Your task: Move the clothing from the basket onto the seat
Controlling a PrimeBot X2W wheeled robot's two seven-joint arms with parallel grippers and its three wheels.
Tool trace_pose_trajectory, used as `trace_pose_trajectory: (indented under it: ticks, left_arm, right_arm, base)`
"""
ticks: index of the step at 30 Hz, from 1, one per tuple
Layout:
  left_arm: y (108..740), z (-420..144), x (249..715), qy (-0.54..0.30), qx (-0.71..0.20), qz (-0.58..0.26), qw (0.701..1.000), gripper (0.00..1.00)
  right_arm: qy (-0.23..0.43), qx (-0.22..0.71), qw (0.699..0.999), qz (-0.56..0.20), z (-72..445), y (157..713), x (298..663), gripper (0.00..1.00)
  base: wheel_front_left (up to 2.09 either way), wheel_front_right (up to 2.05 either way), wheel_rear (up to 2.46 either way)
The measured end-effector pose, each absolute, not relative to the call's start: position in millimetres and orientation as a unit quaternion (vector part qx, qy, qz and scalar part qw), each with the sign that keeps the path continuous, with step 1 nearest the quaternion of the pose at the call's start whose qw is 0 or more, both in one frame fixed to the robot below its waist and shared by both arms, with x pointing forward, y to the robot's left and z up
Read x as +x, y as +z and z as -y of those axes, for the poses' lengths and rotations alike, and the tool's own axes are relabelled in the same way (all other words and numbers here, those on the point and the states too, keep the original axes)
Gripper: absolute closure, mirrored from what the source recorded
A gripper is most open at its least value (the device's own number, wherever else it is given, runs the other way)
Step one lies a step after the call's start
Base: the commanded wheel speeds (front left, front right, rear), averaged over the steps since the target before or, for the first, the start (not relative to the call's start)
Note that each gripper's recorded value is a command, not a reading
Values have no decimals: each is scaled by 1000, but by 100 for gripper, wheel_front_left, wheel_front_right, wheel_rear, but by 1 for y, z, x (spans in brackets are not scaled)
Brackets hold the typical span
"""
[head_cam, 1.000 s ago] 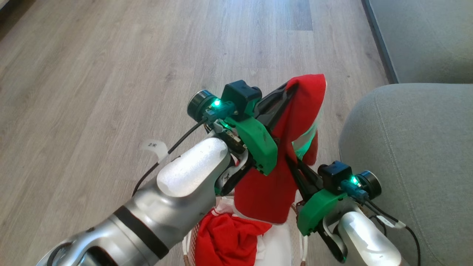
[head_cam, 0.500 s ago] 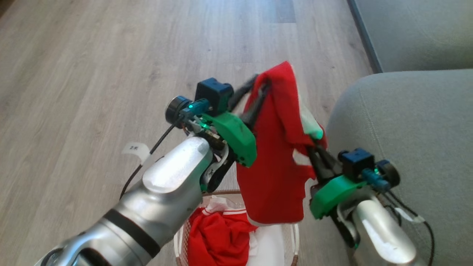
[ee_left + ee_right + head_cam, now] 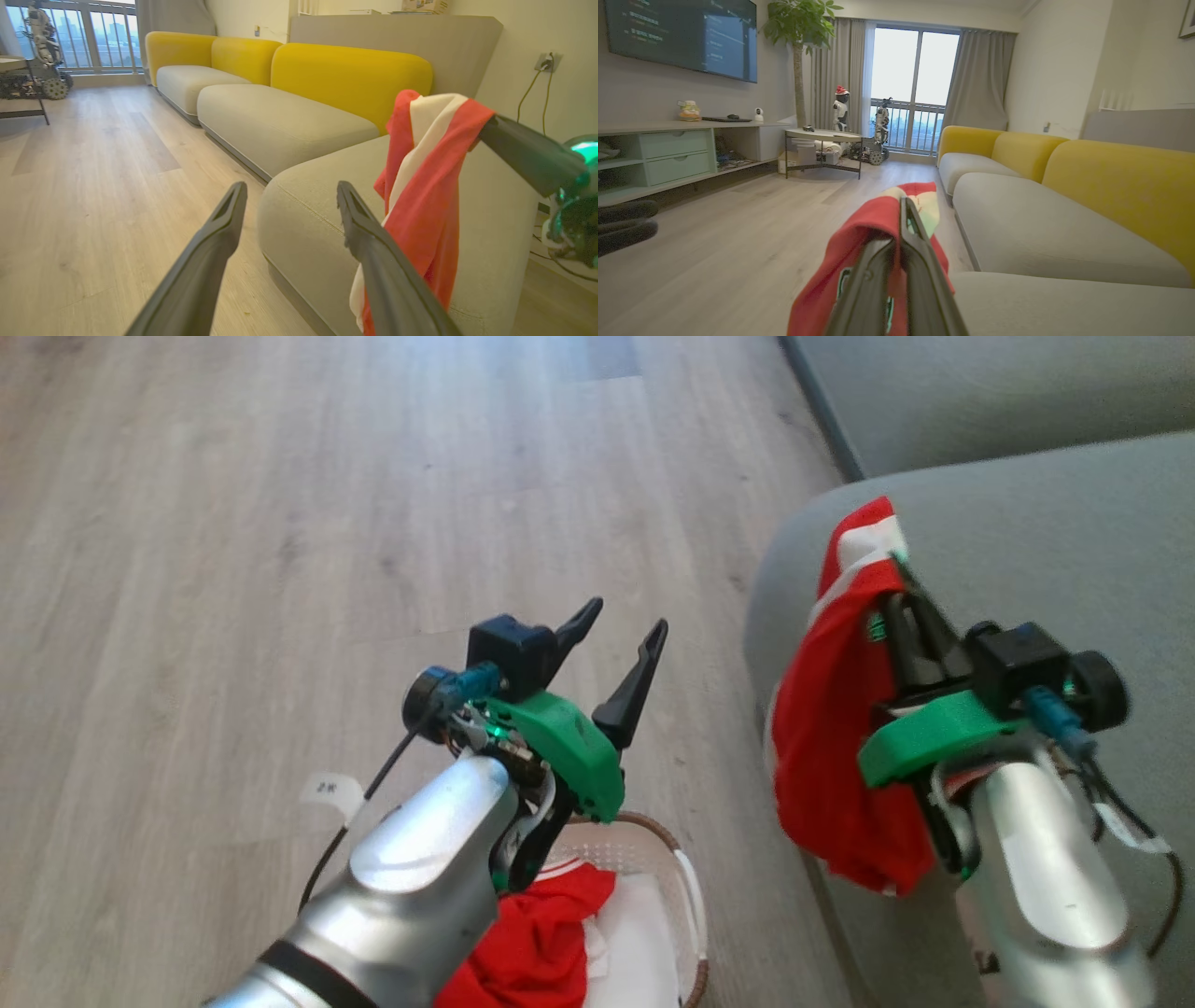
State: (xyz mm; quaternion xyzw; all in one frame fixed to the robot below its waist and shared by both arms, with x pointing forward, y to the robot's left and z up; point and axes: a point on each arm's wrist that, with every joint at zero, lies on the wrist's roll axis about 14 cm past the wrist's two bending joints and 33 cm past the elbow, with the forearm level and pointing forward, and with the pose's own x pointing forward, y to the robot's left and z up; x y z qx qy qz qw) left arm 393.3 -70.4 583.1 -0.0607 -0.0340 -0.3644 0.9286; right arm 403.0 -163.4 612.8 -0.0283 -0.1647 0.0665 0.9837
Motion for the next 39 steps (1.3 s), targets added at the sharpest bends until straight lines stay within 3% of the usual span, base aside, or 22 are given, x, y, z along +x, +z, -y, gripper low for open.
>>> trace_pose_trajectory:
  ticks: [10, 20, 30, 39]
  left_arm:
    - [554, 116, 369, -426, -61, 4, 903, 0]
    - [535, 152, 355, -472, -64, -18, 879, 0]
    - [521, 157, 367, -476, -69, -26, 876, 0]
    - [503, 129, 409, -441, -57, -21, 895, 0]
  right_arm:
    - [-40, -57, 980, 184, 242, 627, 374, 100]
    - [-77, -105, 975, 180, 285, 639, 362, 100]
    - [-67, -160, 972, 160, 307, 667, 403, 100]
    - [-108, -213, 952, 191, 354, 762, 468, 100]
  base:
    - [0, 0, 0]
    - [0, 0, 0]
    - [0, 0, 0]
    - [0, 0, 0]
